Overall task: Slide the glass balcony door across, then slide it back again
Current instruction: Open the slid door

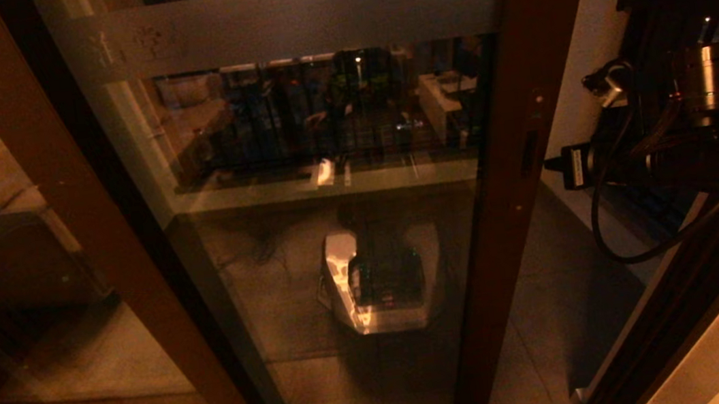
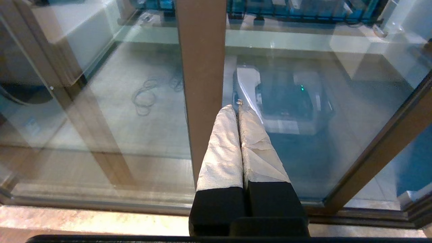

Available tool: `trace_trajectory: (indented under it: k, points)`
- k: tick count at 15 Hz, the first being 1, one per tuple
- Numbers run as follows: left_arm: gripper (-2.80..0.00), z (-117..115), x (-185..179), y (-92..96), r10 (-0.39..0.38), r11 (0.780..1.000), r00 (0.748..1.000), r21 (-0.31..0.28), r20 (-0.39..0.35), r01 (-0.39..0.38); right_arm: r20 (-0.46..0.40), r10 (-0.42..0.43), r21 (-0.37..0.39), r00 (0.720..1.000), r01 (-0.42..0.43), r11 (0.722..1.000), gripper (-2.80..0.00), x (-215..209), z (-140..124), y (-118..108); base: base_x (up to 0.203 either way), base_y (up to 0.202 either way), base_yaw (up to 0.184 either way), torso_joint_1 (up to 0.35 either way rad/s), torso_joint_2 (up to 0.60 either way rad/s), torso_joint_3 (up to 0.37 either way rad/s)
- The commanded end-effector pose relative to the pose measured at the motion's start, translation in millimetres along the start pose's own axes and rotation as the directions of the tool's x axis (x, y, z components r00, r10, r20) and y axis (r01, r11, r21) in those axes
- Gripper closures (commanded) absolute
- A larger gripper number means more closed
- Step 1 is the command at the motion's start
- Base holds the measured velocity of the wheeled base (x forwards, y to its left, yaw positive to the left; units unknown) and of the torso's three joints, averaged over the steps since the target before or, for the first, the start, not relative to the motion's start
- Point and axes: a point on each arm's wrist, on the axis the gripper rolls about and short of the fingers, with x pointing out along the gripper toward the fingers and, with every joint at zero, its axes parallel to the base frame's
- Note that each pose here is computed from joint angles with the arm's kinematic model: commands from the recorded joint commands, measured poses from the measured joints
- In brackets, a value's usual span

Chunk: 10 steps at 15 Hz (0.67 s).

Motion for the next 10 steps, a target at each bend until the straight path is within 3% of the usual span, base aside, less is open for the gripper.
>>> trace_trajectory:
  k: [1,6,10]
  points:
    - [0.00,0.0,0.0,0.0,-0.001,1.000,1.000,-0.001,0.000,0.001,-0.004,-0.011,0.001,1.000,0.011,1.000,0.00,0.0,-1.4,-1.8,0.000,0.000,0.000,0.000,0.00,0.000]
    - [0.00,-0.1,-0.1,0.0,-0.001,1.000,1.000,-0.001,0.001,0.001,0.010,-0.079,0.014,0.997,0.078,0.997,0.00,-3.0,-4.7,-19.5,0.000,0.000,0.000,0.000,0.00,0.000]
    - [0.00,0.0,0.0,0.0,-0.001,1.000,1.000,0.001,0.001,0.001,0.013,-0.083,0.015,0.996,0.083,0.996,0.00,2.5,-5.5,-21.9,0.000,0.000,0.000,0.000,0.00,0.000]
